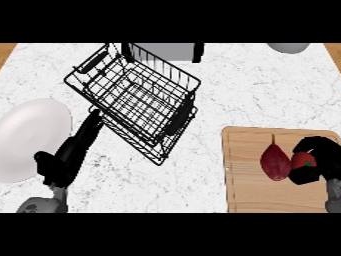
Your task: Pick the tomato from the cutting board and place it in the tiered basket
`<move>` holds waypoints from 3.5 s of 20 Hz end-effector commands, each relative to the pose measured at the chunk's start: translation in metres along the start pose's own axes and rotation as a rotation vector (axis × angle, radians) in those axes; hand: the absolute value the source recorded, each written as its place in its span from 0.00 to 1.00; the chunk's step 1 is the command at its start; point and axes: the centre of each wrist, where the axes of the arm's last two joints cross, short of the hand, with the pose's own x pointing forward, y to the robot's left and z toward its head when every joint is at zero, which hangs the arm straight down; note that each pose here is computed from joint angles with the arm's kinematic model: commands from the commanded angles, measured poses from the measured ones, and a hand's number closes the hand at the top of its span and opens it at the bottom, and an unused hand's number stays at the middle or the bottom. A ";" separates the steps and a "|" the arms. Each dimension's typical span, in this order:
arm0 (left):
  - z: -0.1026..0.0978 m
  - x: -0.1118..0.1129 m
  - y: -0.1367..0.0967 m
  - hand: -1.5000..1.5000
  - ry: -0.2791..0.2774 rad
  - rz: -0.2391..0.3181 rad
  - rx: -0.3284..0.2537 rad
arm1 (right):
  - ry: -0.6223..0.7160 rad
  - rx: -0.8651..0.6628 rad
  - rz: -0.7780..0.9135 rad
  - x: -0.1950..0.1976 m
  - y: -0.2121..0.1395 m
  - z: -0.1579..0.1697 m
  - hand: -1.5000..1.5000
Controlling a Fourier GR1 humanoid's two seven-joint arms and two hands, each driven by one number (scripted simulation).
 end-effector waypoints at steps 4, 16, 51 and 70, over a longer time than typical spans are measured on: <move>-0.017 0.013 -0.014 0.50 -0.049 -0.002 -0.026 | -0.055 -0.041 -0.013 0.021 -0.003 -0.002 1.00; 0.011 -0.001 0.010 0.50 -0.029 -0.001 0.020 | 0.097 -0.229 -0.070 0.045 0.066 0.199 1.00; -0.026 0.019 -0.032 0.50 -0.078 -0.011 -0.088 | -0.286 -0.434 -0.527 0.237 -0.095 0.194 1.00; -0.032 0.019 -0.039 0.50 -0.065 -0.008 -0.112 | -0.277 -0.212 -0.658 0.352 -0.122 0.136 1.00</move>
